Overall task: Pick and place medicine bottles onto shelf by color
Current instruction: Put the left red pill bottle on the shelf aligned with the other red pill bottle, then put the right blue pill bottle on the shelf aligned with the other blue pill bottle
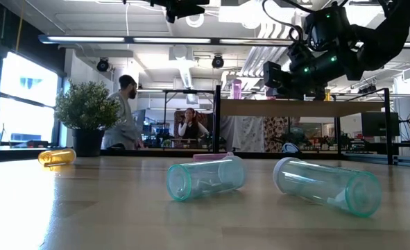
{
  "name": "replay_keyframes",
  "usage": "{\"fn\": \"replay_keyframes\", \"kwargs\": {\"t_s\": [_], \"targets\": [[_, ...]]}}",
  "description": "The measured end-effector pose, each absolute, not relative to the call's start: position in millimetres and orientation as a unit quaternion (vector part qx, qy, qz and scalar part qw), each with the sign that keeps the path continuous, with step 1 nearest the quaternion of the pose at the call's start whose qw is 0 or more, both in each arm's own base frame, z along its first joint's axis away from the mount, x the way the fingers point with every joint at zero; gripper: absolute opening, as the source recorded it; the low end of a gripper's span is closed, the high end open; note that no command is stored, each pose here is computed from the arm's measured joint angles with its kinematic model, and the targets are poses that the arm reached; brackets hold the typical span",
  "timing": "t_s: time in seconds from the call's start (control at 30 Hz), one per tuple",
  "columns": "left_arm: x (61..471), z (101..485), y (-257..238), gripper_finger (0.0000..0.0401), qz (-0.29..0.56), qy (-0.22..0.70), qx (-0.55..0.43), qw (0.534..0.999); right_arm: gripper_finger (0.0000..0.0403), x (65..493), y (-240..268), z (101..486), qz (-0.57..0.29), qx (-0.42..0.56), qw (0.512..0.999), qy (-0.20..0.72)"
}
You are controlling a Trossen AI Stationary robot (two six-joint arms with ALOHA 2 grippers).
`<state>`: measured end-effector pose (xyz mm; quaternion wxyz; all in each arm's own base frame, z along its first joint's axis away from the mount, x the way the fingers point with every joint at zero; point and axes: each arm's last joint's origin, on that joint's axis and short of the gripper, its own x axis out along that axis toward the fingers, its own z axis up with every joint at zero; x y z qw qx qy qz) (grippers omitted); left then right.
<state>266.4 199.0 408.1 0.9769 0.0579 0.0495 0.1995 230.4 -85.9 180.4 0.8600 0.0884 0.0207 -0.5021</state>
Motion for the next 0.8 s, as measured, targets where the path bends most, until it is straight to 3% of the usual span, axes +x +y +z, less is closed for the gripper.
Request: {"fn": "replay_keyframes", "kwargs": {"t_s": [0.37,0.8], "targets": [[266.5,408.1,199.1,0.0227,0.199,0.049,0.058,0.977,0.0089,230.3,-86.0,180.3,-0.504,0.088,0.859,0.022],[266.5,408.1,199.1,0.0227,0.199,0.049,0.058,0.977,0.0159,230.0,-86.0,180.0,-0.51,0.087,0.855,0.023]]}}
